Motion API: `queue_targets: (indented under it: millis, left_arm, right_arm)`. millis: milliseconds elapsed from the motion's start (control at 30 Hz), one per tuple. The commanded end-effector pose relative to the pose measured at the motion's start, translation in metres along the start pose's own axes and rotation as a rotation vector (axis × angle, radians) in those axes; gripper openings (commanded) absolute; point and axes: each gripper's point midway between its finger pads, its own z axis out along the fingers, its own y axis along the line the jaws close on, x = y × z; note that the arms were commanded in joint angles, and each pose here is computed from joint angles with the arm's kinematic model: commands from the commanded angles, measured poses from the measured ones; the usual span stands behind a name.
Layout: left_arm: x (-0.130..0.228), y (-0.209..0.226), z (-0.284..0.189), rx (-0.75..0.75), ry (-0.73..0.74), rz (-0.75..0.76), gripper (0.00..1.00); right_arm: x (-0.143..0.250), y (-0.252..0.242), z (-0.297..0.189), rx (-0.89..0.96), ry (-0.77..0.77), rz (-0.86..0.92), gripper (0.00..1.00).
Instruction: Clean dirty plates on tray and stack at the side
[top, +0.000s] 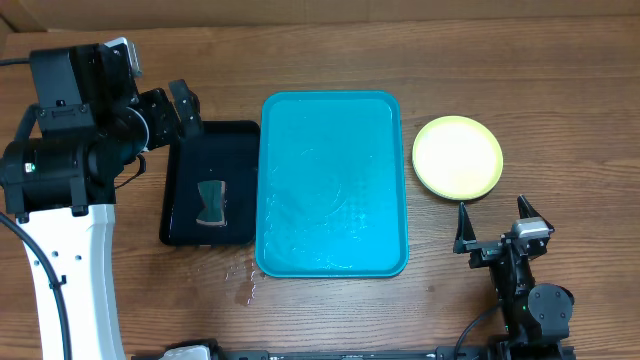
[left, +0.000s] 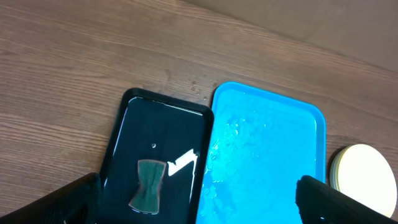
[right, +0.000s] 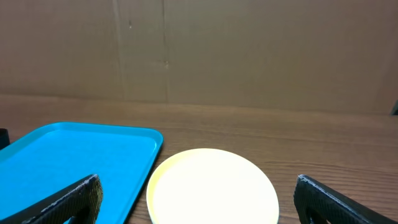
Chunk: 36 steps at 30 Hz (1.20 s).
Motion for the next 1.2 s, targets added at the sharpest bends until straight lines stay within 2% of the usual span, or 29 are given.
queue_targets:
  millis: [0, 433, 833, 1067, 1167]
  left_arm:
    - [-0.004, -0.004, -0.002, 0.013, -0.01, -0.002, 1.0]
    - [-0.001, -0.001, 0.014, 0.003, 0.029, -0.007, 1.0]
    - [0.007, -0.019, 0.016, 0.035, 0.049, 0.037, 1.0]
    - [0.037, -0.034, 0.014, 0.05, 0.156, 0.08, 1.0]
    - [0.054, -0.023, 0.009, -0.008, 0.217, 0.098, 1.0]
  right_arm:
    - [0.002, 0.001, 0.0, -0.004, -0.003, 0.003, 1.0]
    - [0.002, 0.001, 0.0, -0.004, -0.003, 0.003, 1.0]
    - [0.002, 0.001, 0.0, -0.004, -0.003, 0.003, 1.0]
    - [0.002, 0.001, 0.0, -0.004, -0.003, 0.003, 1.0]
    - [0.002, 0.001, 0.0, -0.004, -0.003, 0.003, 1.0]
